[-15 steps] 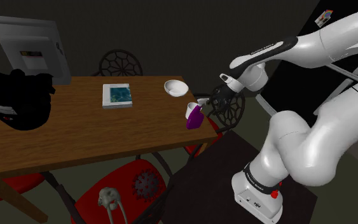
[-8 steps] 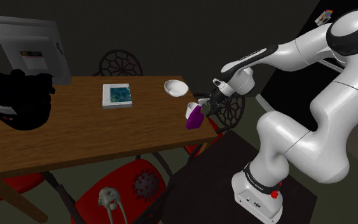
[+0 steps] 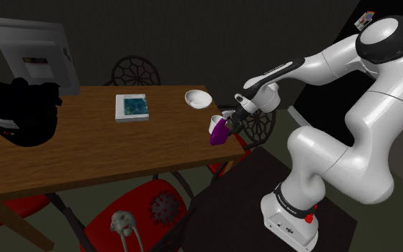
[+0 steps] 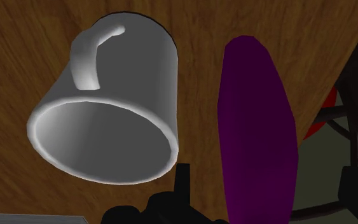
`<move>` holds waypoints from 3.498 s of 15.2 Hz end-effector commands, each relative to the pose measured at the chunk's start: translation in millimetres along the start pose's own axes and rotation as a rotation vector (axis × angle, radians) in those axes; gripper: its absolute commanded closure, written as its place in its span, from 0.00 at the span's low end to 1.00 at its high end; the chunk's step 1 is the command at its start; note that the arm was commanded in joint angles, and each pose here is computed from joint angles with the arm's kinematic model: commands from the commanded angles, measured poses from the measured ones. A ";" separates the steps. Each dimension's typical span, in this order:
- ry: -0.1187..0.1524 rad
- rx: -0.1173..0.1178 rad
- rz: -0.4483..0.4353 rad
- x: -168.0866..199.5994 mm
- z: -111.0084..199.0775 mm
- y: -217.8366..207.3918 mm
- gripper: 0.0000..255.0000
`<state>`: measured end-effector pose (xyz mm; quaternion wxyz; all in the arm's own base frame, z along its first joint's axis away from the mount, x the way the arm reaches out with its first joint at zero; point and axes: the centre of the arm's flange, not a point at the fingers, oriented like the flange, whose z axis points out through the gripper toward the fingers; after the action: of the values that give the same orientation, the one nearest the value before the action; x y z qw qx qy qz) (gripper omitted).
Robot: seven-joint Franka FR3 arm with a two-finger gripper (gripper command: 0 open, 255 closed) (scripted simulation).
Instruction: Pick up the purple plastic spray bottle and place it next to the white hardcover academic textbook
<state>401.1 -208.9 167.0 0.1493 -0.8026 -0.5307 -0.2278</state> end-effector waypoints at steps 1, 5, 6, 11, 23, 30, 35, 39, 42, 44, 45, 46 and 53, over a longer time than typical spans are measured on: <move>0.000 0.000 0.000 0.2 1.2 0.1 0.00; 0.000 0.000 0.000 0.2 1.2 0.1 0.00; 0.000 0.000 0.000 0.2 1.2 0.1 1.00; 0.000 0.000 0.000 0.2 1.2 0.1 1.00; 0.000 0.000 0.000 22.3 -34.7 0.2 1.00; 0.000 0.000 0.000 41.7 -66.2 0.3 1.00; 0.000 0.000 0.000 55.6 -88.7 0.3 1.00; 0.000 0.000 0.000 66.6 -106.7 0.4 1.00; 0.000 0.000 0.000 74.9 -120.2 0.4 1.00; 0.000 0.000 0.000 80.5 -129.1 0.4 1.00; 0.000 0.000 0.000 83.2 -133.6 0.4 1.00; 0.000 0.000 0.000 86.0 -138.1 0.4 1.00; 0.000 0.000 0.000 105.4 -169.6 0.5 1.00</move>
<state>402.1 -207.9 360.6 0.1494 -0.8024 -0.5308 -0.2281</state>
